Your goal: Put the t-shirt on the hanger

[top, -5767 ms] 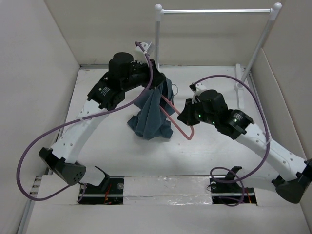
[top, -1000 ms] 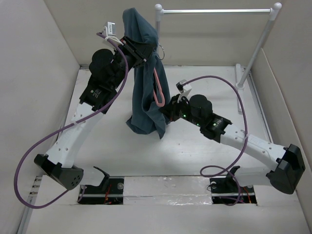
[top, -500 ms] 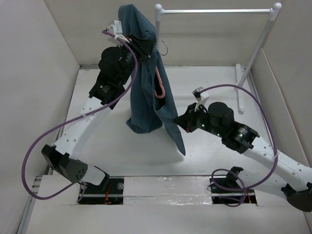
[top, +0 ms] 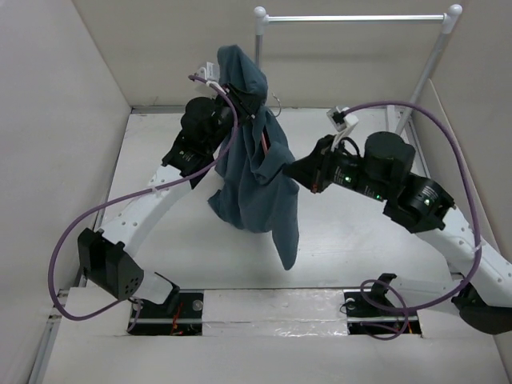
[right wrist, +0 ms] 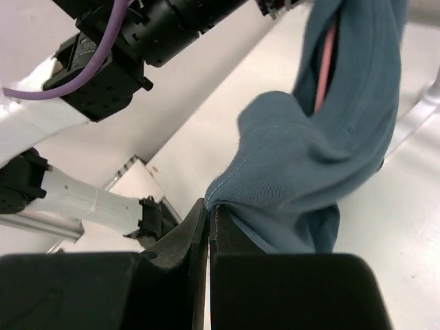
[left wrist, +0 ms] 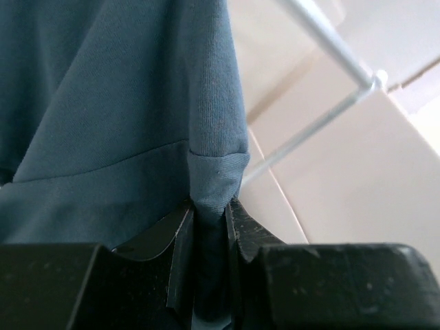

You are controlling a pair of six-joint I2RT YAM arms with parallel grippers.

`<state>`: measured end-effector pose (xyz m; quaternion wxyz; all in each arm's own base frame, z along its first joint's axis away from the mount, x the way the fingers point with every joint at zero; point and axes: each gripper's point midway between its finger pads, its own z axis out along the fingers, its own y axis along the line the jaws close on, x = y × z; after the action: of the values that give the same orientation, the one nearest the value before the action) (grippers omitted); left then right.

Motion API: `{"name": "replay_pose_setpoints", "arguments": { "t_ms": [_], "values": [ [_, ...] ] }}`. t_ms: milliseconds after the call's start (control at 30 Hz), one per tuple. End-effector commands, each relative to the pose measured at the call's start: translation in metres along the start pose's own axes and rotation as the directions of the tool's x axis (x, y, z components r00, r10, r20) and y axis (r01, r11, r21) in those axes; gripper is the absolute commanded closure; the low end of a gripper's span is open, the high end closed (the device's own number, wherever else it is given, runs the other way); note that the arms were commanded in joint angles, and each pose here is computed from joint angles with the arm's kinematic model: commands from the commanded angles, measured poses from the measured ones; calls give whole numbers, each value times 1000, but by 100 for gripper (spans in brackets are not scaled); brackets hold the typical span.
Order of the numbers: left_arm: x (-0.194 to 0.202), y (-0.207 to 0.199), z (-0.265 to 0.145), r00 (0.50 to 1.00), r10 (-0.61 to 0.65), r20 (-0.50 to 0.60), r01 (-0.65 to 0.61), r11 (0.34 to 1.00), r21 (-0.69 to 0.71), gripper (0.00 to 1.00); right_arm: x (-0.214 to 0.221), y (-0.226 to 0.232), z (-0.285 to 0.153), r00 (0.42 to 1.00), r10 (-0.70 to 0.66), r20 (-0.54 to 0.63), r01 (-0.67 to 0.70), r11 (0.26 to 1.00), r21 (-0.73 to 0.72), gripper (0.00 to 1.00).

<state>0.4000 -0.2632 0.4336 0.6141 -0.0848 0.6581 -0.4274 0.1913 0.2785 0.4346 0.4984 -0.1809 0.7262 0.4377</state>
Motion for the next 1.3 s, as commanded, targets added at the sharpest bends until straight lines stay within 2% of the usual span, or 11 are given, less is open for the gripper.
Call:
{"name": "replay_pose_setpoints", "arguments": {
  "t_ms": [0, 133, 233, 300, 333, 433, 533, 867, 967, 1100, 1267],
  "values": [
    [-21, -45, -25, 994, -108, 16, 104, 981, 166, 100, 39, -6, 24, 992, 34, -124, -36, 999, -14, 100],
    [-13, -40, -41, 984, -170, -57, 178, 968, 179, 100, 95, -23, 47, 952, 88, -295, -78, 996, 46, 100],
    [-13, -25, -52, 968, -229, -105, 244, 954, 176, 100, 110, -29, 42, 937, 94, -337, -65, 993, 95, 100],
    [-4, -14, -59, 958, -248, -145, 270, 950, 159, 100, 108, -29, 37, 937, 94, -336, -62, 993, 105, 84],
    [2, -13, -62, 953, -250, -169, 276, 948, 157, 100, 106, -29, 35, 940, 93, -329, -61, 992, 107, 61],
    [24, 0, -72, 934, -280, -220, 312, 942, 123, 100, 89, -27, 29, 952, 75, -295, -40, 992, 121, 29],
    [33, 3, -75, 922, -300, -244, 336, 934, 120, 100, 77, -28, 31, 965, 60, -254, -27, 991, 130, 21],
    [32, -7, -77, 910, -314, -271, 363, 919, 154, 100, 76, -32, 74, 975, 117, -189, -114, 993, 29, 35],
    [31, -12, -80, 906, -316, -281, 372, 913, 171, 100, 74, -42, 78, 978, 141, -155, -139, 990, 23, 34],
    [37, -14, -83, 893, -329, -306, 395, 899, 188, 100, 60, -49, 85, 981, 170, -92, -176, 982, -66, 38],
    [36, -20, -88, 888, -332, -319, 408, 888, 211, 100, 68, -32, 85, 977, 148, -151, -181, 956, -231, 38]
  ]
}}
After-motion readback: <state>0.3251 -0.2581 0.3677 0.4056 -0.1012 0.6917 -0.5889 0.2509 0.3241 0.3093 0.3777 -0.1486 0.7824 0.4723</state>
